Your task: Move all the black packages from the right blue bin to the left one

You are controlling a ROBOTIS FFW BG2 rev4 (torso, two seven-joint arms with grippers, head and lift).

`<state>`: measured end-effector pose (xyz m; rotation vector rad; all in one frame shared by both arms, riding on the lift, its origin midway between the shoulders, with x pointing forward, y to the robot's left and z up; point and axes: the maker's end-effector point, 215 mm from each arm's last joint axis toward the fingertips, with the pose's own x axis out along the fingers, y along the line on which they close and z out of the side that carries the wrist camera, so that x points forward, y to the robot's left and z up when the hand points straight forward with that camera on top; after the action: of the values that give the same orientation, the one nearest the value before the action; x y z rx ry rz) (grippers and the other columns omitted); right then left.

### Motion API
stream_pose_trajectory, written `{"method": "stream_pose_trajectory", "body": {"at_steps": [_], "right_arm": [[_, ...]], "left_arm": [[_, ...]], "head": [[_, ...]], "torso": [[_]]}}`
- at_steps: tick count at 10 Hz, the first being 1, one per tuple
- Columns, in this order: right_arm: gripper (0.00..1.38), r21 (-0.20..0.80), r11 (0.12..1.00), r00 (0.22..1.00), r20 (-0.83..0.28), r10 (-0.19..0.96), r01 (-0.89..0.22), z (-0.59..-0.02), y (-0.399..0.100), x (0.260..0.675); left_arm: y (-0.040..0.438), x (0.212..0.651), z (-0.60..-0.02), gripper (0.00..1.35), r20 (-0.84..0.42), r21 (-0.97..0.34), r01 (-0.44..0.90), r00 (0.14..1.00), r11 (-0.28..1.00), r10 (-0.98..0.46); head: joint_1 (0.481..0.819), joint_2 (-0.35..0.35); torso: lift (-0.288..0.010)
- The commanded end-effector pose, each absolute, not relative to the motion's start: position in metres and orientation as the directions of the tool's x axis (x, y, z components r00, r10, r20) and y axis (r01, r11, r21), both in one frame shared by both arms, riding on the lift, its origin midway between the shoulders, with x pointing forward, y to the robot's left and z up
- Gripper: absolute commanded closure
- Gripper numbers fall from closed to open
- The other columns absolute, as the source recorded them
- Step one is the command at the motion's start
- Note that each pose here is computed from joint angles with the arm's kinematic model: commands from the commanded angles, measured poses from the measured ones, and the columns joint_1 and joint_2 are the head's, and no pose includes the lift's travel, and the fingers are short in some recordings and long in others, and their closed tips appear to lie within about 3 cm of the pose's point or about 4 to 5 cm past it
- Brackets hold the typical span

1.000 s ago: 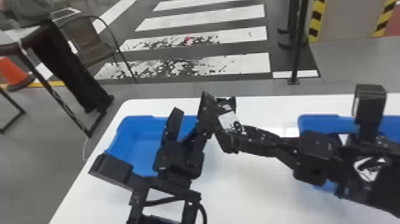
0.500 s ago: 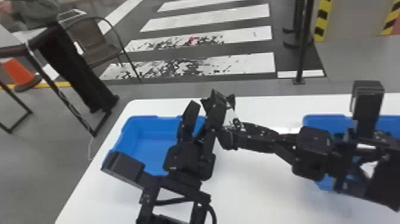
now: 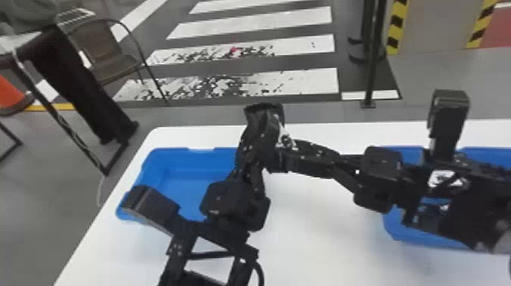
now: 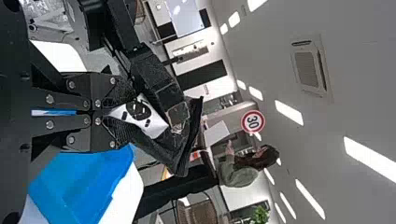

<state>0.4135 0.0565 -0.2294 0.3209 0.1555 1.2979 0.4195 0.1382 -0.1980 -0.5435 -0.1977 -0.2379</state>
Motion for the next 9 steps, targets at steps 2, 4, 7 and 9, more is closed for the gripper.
{"method": "stream_pose_trajectory", "body": {"at_steps": [2, 4, 7, 9], "right_arm": [[1.14, 0.327, 0.250, 0.287, 0.069, 0.955, -0.911, -0.235, 0.053, 0.423], [0.44, 0.335, 0.299, 0.344, 0.084, 0.935, -0.894, -0.247, 0.037, 0.442], [0.12, 0.372, 0.425, 0.484, 0.078, 0.871, -0.825, -0.269, -0.024, 0.468], [0.12, 0.331, 0.525, 0.566, 0.035, 0.823, -0.784, -0.274, -0.067, 0.483]], "left_arm": [[0.146, 0.420, -0.192, 1.22, 0.266, -0.463, 0.267, 0.951, 0.845, -0.155], [0.178, 0.434, -0.212, 1.22, 0.238, -0.372, 0.177, 0.967, 0.911, -0.090], [0.317, 0.465, -0.320, 1.22, 0.098, -0.053, -0.163, 0.981, 0.985, 0.168], [0.388, 0.468, -0.350, 1.22, 0.117, 0.148, -0.304, 0.950, 0.941, 0.288]], "head": [[0.692, 0.261], [0.686, 0.262], [0.695, 0.282], [0.695, 0.338]], "torso": [[-0.154], [-0.154], [-0.154], [-0.154]]}}
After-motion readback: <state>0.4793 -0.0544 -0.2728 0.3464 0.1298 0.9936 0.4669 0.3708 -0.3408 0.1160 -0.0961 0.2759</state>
